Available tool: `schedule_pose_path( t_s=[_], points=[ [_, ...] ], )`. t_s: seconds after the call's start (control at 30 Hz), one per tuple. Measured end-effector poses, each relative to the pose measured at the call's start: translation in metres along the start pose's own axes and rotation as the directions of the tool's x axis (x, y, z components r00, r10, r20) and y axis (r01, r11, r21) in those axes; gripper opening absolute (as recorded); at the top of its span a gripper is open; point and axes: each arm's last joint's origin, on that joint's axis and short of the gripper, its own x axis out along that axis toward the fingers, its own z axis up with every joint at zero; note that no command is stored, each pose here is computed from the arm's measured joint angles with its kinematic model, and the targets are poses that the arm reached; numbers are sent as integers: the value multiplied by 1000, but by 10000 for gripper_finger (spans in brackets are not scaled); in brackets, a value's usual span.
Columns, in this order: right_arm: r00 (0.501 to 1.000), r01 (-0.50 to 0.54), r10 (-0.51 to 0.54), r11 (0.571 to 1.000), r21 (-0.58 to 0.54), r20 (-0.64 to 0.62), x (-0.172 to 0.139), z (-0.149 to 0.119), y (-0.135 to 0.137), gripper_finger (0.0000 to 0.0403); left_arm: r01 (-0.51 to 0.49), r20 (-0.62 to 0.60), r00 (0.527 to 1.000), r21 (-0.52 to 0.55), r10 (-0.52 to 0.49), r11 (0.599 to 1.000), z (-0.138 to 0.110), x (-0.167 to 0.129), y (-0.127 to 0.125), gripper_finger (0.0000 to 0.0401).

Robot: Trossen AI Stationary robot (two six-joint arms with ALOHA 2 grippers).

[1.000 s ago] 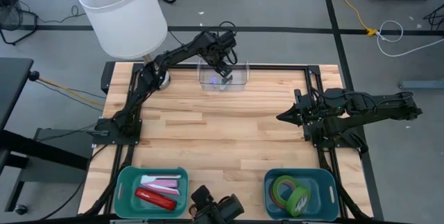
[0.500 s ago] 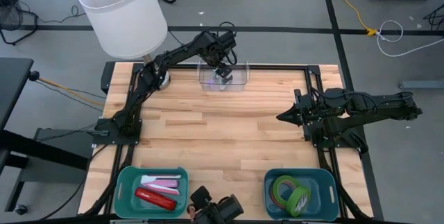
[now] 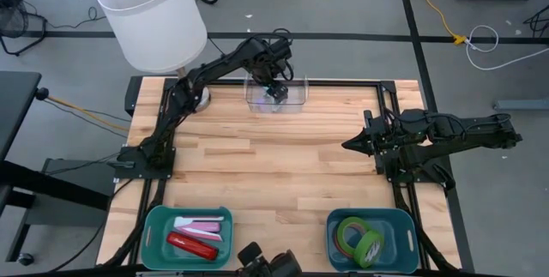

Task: Pick and place Stapler, Stapler remover, tape
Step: Return to Home Position

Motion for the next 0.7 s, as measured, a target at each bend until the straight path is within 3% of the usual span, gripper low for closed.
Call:
schedule_pose_path(
  t_s=[0.47,0.7],
  points=[
    [998,59,-58,998,-6,13,0,0,-2,0,-6,49,999,124,0,992,-19,-24,-68,87],
    [998,58,-58,998,-5,13,0,0,-2,0,13,111,993,254,-42,967,-37,-50,-110,28]
  ],
)
